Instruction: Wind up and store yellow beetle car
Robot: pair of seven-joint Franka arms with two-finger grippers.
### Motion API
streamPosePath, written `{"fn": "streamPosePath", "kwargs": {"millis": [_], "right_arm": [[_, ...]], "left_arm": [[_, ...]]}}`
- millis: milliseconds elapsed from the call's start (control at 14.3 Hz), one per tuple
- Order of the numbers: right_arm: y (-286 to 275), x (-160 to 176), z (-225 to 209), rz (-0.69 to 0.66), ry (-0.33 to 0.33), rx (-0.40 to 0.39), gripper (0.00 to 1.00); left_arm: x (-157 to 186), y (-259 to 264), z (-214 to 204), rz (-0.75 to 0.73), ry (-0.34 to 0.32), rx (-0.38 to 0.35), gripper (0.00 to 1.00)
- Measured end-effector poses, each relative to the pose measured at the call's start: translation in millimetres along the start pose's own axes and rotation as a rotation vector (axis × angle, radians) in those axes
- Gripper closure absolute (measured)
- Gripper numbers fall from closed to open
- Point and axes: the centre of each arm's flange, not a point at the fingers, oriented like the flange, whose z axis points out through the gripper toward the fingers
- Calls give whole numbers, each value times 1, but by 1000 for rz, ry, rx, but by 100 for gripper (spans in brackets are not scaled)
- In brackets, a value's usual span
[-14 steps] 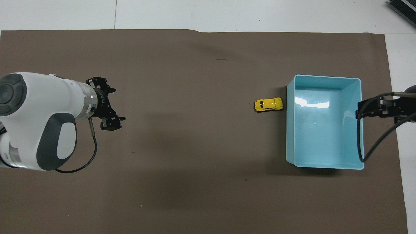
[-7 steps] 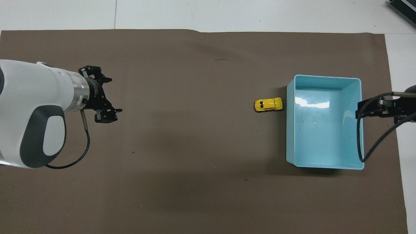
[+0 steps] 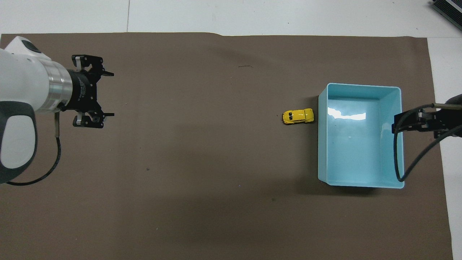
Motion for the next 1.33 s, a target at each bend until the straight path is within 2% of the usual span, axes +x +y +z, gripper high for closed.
{"fn": "streamPosePath", "kwargs": {"millis": [419, 698, 838, 978, 1187, 1327], "right_arm": [[-12, 23, 28, -30, 10, 19, 0], [-52, 34, 50, -46, 11, 19, 0], [-69, 39, 65, -3, 3, 15, 0], [-83, 49, 85, 56, 0, -2, 0], [-103, 62, 114, 227, 3, -4, 0], [-109, 67, 121, 368, 14, 2, 0]], "left_arm": [[42, 2, -61, 269, 20, -27, 0], [51, -1, -72, 475, 28, -33, 0], [51, -5, -69, 615, 18, 5, 0], [51, -15, -68, 824, -7, 69, 0], [67, -29, -73, 1150, -58, 142, 0], [80, -36, -76, 1282, -84, 177, 0]]}}
